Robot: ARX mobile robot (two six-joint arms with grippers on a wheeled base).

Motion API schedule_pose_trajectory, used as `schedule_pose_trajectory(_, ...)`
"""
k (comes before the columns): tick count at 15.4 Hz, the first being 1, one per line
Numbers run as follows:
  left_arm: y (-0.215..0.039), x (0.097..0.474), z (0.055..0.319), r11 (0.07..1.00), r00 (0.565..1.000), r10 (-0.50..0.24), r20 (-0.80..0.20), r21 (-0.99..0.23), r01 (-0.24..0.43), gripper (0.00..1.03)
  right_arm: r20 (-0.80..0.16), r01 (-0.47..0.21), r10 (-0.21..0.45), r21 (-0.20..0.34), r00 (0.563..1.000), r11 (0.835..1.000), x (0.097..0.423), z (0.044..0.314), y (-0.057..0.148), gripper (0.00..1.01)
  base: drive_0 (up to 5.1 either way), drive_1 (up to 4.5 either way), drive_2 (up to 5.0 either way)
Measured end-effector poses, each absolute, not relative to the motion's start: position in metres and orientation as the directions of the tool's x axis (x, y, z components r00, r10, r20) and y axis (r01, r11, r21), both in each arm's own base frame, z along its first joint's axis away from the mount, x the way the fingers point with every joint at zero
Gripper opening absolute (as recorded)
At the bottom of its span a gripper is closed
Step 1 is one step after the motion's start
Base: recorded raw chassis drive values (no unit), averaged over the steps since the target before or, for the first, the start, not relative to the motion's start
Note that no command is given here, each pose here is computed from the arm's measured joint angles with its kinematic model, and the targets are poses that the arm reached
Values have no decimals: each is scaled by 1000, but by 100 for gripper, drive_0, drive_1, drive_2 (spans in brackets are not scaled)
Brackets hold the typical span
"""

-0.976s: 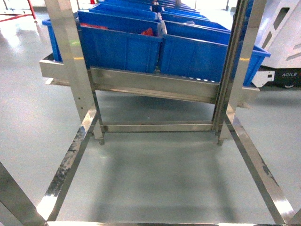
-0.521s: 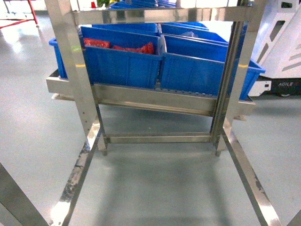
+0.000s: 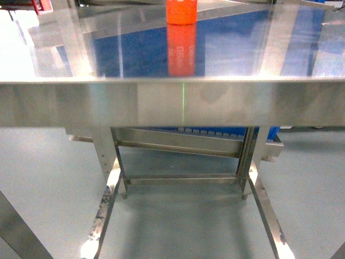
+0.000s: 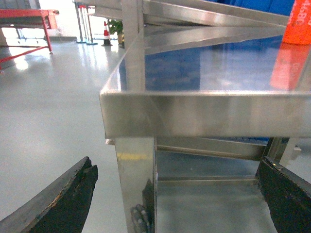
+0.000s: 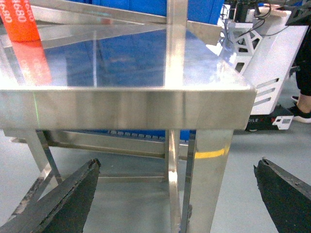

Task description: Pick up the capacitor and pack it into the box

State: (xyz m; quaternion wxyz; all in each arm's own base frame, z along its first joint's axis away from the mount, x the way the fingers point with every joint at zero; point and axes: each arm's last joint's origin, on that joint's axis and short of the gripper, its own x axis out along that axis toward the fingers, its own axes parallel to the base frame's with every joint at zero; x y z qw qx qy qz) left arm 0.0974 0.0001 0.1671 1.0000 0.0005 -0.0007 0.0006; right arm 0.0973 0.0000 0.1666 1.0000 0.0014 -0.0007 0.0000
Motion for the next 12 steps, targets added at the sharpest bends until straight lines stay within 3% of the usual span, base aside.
schedule_pose_trajectory(12, 0, 97, 167, 1000, 1000, 0, 2, 1, 0, 98, 2, 0, 0, 2, 1000, 1000, 97, 167, 0, 98, 0, 0, 0)
